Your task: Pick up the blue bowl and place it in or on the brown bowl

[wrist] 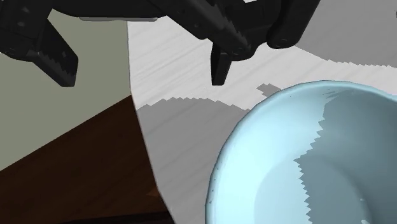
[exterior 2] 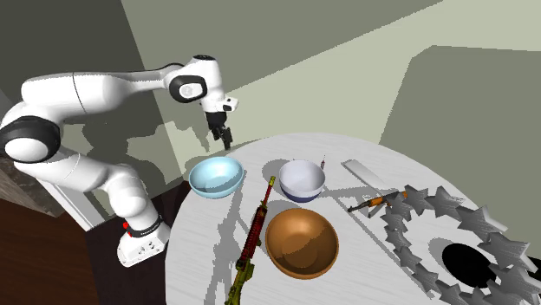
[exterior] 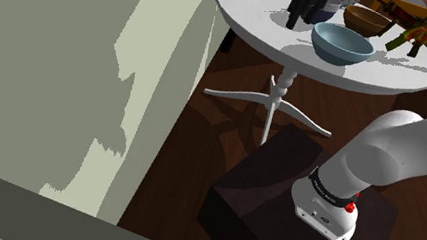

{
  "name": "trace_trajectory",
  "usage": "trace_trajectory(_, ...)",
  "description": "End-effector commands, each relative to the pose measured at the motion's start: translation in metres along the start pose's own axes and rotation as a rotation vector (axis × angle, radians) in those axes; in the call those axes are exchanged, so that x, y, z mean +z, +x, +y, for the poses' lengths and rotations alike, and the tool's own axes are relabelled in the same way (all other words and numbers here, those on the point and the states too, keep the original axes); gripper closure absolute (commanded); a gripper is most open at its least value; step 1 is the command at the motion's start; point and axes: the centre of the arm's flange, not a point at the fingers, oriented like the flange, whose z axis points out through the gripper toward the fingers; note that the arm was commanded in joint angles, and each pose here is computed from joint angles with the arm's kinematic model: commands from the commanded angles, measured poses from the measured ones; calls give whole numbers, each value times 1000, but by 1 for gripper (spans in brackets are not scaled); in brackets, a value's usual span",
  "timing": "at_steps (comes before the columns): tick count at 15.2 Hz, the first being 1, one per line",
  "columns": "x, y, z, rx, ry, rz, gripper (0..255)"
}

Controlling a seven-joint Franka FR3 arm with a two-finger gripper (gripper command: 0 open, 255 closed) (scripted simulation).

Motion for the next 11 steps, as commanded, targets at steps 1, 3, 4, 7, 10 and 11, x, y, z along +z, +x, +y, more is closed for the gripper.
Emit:
trace_trajectory(1,0,12,24,2,-9,3,0)
trace_trajectory(3,-1,22,47,4,-16,5,0)
trace_trajectory(4,-1,28,58,5,-20,6,0)
trace_trajectory(7,-2,44,92,8,-31,10,0)
trace_trajectory(10,-4,60,127,12,-42,13,0)
trace_trajectory(11,-5,66,138,13,-45,15,0)
